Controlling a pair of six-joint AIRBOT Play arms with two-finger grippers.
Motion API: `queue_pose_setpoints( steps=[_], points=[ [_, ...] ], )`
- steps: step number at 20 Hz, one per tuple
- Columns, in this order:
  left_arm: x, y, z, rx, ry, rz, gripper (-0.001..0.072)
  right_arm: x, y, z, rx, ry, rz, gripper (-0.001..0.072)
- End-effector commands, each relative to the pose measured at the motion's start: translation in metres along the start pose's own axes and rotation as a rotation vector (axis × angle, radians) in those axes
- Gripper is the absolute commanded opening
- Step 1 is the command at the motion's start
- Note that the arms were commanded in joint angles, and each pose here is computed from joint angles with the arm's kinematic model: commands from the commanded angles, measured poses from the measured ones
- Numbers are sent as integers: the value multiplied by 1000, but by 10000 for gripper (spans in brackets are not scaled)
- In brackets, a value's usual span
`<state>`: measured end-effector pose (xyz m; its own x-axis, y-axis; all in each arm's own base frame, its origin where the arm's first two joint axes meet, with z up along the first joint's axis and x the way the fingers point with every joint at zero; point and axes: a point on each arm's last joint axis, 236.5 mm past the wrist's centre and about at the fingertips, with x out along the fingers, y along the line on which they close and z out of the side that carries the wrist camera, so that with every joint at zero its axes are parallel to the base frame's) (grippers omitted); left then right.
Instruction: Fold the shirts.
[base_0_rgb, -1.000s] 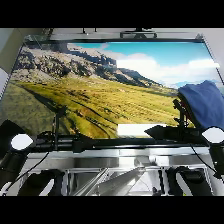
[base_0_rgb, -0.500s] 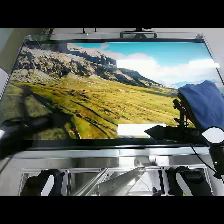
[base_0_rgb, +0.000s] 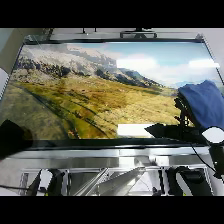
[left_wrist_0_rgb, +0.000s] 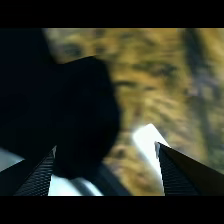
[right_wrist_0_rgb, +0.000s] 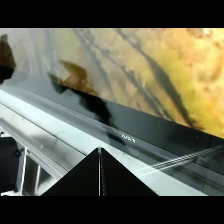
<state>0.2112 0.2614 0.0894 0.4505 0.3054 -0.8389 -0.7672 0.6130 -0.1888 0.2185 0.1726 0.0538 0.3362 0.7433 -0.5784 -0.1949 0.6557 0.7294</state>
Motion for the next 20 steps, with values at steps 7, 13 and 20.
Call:
queue_pose_setpoints(
  steps=[7, 13, 20],
  points=[
    [122, 100, -49, -145, 311, 92, 719, 0, 2, 6, 9, -23, 10, 16],
    [172, 46, -51, 81, 336, 45, 687, 0, 2, 5, 9, -23, 9, 17],
    [158, 7, -49, 38, 415, -78, 8, 0, 2, 5, 9, -22, 10, 16]
  ],
)
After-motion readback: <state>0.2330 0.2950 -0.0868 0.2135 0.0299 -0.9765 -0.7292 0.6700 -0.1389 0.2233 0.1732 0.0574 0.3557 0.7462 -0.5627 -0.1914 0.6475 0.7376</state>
